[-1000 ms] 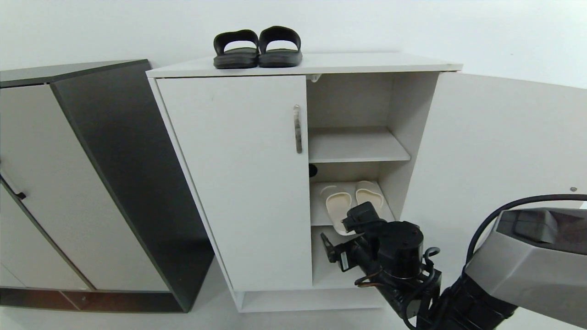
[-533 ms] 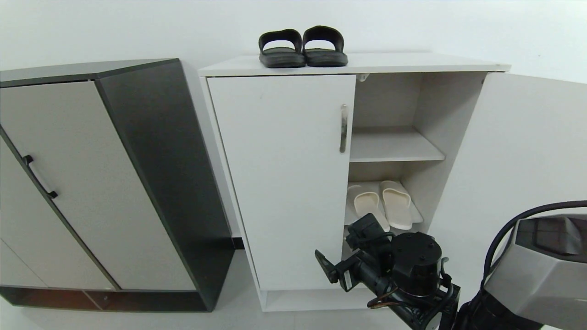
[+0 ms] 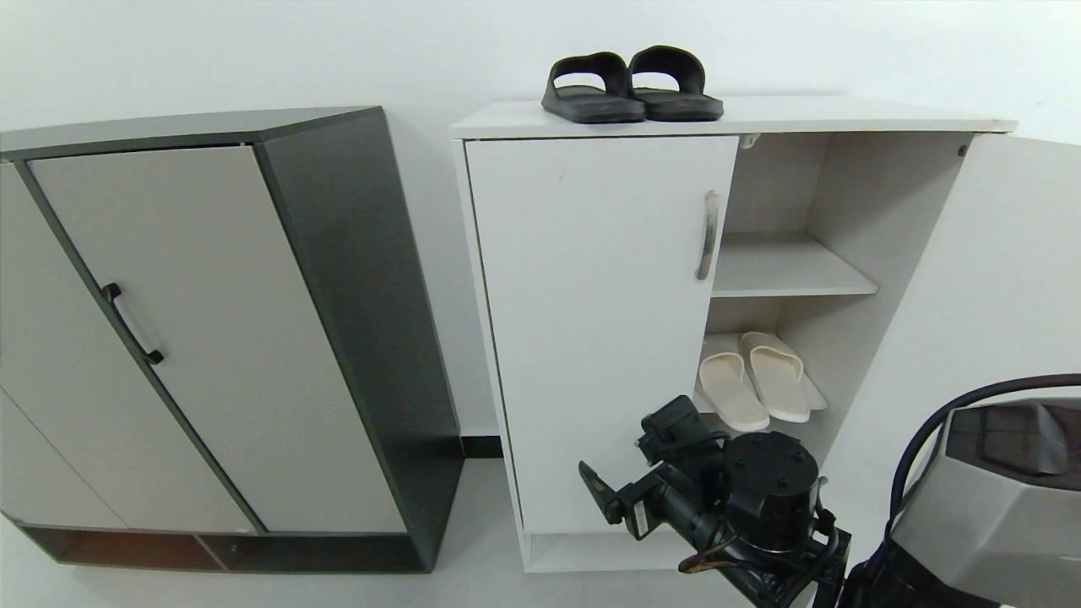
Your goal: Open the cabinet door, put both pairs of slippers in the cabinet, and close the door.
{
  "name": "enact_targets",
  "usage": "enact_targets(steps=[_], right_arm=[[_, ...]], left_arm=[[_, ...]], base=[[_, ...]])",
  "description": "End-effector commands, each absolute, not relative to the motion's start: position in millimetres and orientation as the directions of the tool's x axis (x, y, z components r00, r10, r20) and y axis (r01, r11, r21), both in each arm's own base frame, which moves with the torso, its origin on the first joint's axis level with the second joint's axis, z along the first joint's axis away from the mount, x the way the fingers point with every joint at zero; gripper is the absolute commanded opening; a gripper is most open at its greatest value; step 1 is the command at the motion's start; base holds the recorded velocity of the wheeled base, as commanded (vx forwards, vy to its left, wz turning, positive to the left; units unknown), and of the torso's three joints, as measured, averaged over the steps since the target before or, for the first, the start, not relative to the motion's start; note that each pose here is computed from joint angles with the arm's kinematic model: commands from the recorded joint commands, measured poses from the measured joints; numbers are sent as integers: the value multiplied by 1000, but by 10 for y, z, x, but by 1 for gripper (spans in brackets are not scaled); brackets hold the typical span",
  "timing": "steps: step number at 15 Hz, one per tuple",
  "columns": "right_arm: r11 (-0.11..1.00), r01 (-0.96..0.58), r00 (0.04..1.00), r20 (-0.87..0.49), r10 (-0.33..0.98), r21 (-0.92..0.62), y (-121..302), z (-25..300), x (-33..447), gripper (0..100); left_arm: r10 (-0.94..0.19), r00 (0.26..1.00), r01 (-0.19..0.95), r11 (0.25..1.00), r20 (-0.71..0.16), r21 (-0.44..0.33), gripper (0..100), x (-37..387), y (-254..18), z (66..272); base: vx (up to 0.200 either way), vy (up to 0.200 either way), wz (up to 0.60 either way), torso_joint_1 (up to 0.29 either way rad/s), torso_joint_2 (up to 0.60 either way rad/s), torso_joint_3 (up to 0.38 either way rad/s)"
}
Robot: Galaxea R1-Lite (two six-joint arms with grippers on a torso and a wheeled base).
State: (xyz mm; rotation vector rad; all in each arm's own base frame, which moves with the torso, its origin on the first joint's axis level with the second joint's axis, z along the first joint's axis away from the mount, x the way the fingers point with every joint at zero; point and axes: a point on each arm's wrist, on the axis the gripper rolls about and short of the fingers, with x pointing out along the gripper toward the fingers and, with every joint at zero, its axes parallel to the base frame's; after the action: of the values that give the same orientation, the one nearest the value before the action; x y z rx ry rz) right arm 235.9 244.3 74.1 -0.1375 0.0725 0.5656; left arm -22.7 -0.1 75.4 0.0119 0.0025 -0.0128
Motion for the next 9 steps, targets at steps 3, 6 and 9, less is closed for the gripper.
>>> enact_targets(steps=[3, 6, 9], right_arm=[[825, -552, 833, -116, 540, -120, 2447, 685, 2354, 100], [821, -558, 830, -112, 547, -121, 2452, 675, 2357, 100], [820, -559, 829, -113, 548, -120, 2452, 674, 2357, 100]], left_arm=[[-12, 1000, 12, 1000, -5, 12, 0, -226, -1, 754], [-12, 1000, 12, 1000, -6, 12, 0, -226, -1, 752], [-12, 1000, 12, 1000, -5, 12, 0, -226, -1, 754]], base=[[0, 0, 0, 0, 0, 0], [0, 0, 0, 0, 0, 0], [0, 0, 0, 0, 0, 0]])
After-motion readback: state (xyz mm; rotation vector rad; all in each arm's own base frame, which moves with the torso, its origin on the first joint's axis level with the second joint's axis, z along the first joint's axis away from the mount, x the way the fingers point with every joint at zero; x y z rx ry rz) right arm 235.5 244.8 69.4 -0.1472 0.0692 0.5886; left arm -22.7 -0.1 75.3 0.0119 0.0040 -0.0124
